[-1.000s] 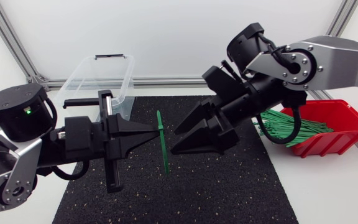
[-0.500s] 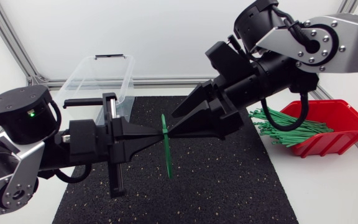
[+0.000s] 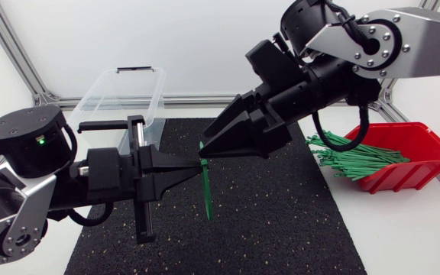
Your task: Take a green cable tie from the red box, thread the tail through the head to close it, then place it in the transparent bin on the left.
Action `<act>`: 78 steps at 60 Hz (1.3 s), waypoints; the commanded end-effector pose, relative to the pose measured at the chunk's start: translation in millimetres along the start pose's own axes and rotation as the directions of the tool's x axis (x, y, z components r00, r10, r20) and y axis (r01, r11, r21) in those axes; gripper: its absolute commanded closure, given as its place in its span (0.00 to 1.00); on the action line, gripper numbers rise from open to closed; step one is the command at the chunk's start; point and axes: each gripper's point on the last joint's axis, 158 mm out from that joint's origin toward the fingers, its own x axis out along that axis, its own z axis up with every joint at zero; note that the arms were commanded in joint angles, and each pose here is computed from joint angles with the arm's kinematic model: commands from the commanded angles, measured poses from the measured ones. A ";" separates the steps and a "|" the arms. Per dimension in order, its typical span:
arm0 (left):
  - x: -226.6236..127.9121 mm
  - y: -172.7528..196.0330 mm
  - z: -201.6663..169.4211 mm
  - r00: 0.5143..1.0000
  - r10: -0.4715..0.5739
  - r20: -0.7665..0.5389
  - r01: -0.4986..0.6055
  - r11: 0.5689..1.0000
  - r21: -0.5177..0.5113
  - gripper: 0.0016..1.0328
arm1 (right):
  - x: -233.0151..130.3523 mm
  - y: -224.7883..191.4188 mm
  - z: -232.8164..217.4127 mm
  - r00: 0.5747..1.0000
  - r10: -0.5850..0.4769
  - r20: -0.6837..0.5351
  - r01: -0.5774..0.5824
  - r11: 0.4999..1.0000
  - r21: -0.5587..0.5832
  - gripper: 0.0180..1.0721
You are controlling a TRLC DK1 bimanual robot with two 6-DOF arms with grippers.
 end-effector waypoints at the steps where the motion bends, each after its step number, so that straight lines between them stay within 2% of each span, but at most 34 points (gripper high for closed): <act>1: -0.9 -4.4 2.2 1.000 -0.006 0.006 0.006 1.000 0.018 0.97 | 2.6 -0.6 4.2 1.000 0.016 0.007 -0.016 1.000 0.002 0.42; 2: -0.7 -4.8 2.5 1.000 -0.008 0.007 0.008 1.000 0.018 0.97 | 2.8 -0.4 3.8 1.000 0.018 0.007 -0.018 1.000 0.005 0.46; 9: -0.8 -3.5 2.9 1.000 -0.003 0.006 0.003 1.000 0.020 0.97 | 5.3 2.5 0.9 1.000 0.027 -0.001 -0.027 1.000 0.012 0.48; 11: -0.6 -3.7 2.4 1.000 -0.003 0.005 0.003 1.000 0.022 0.97 | 5.3 2.6 0.7 1.000 0.027 -0.001 -0.027 1.000 0.015 0.53; 15: -0.2 -3.8 2.4 1.000 -0.002 0.004 0.002 1.000 0.022 0.97 | 6.3 1.5 -0.8 1.000 0.028 -0.004 -0.028 0.999 0.022 0.71; 24: 0.5 -4.5 1.2 1.000 0.001 -0.002 -0.001 0.999 0.034 0.97 | 11.4 2.0 -7.7 0.999 0.040 -0.018 -0.039 0.999 0.033 0.88; 36: 0.1 -4.1 1.3 1.000 0.007 -0.004 -0.007 0.999 0.044 0.97 | 15.0 7.9 -11.4 0.998 0.055 -0.027 -0.054 0.998 0.035 0.94; 49: -0.6 -0.9 -0.6 1.000 0.019 -0.011 -0.018 0.998 0.055 0.97 | 12.7 19.0 -13.8 0.997 0.070 -0.031 -0.069 0.997 0.039 0.95; 60: -0.6 0.7 -0.1 1.000 0.023 -0.011 -0.022 0.998 0.058 0.97 | 9.8 22.7 -14.7 0.997 0.071 -0.034 -0.069 0.997 0.045 0.93; 63: -0.6 0.7 -0.1 1.000 0.023 -0.011 -0.022 0.998 0.058 0.97 | 7.5 21.9 -13.9 0.997 0.065 -0.031 -0.064 0.997 0.048 0.84; 68: -0.6 0.9 -0.2 1.000 0.024 -0.012 -0.023 0.998 0.058 0.97 | 6.6 21.4 -14.0 0.997 0.064 -0.031 -0.062 0.997 0.051 0.84; 72: -0.6 0.9 0.3 1.000 0.024 -0.011 -0.024 0.998 0.059 0.97 | 5.3 20.0 -12.9 0.998 0.059 -0.028 -0.058 0.997 0.049 0.93; 78: -0.8 0.4 0.1 1.000 0.024 -0.012 -0.023 0.998 0.058 0.97 | 5.5 18.1 -13.9 0.998 0.058 -0.029 -0.056 0.997 0.052 0.93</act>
